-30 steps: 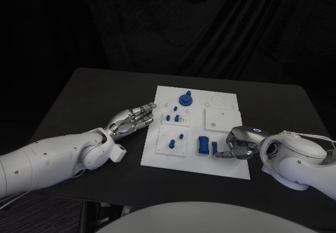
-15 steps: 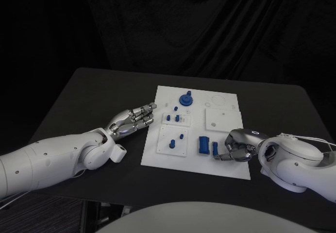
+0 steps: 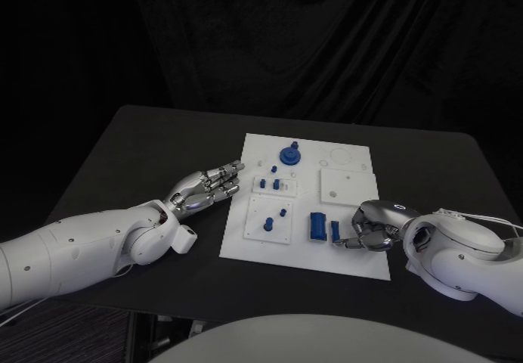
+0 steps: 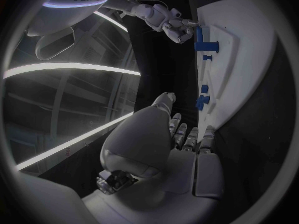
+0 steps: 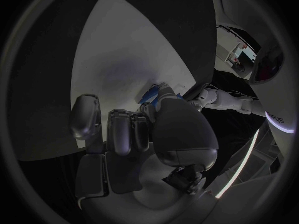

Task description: Assemble the parts on the task board

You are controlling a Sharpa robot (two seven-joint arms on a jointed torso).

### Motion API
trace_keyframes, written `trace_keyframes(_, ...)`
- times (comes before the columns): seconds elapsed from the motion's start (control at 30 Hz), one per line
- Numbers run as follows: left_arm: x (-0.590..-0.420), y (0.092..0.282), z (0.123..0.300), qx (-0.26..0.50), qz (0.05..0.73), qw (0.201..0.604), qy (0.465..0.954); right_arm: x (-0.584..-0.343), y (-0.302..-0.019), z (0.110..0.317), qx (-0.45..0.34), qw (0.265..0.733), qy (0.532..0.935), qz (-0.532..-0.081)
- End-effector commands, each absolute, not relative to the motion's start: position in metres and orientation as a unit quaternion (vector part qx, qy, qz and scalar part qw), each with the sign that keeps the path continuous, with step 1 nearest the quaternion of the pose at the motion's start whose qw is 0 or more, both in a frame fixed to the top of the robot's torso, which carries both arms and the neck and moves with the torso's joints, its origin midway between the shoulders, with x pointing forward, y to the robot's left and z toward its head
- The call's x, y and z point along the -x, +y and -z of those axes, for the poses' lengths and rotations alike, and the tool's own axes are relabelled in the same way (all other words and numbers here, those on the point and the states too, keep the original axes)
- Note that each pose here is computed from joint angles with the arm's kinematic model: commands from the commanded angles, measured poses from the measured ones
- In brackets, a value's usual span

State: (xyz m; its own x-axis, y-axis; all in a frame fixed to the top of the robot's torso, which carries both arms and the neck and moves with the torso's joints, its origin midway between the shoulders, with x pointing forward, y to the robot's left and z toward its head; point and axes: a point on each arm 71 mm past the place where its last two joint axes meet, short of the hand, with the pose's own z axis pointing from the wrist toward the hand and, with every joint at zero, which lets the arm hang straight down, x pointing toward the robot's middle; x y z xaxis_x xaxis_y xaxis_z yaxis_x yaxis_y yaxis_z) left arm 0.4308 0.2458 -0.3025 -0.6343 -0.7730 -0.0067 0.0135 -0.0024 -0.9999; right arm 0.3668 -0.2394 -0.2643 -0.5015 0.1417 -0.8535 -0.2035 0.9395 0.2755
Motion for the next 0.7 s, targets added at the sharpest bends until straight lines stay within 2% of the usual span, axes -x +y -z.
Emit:
trace_keyframes(0.03, -0.4298, 0.2446, 0.2997, 0.293, 0.66, 0.306, 0.621, -0.3672, -0.2406, 0.2636, 0.012, 0.511, 0.842, -0.175)
trace_keyframes(0.7, -0.429, 0.2437, 0.3011, 0.293, 0.66, 0.302, 0.623, -0.3696, -0.2425, 0.2718, 0.009, 0.477, 0.864, -0.161)
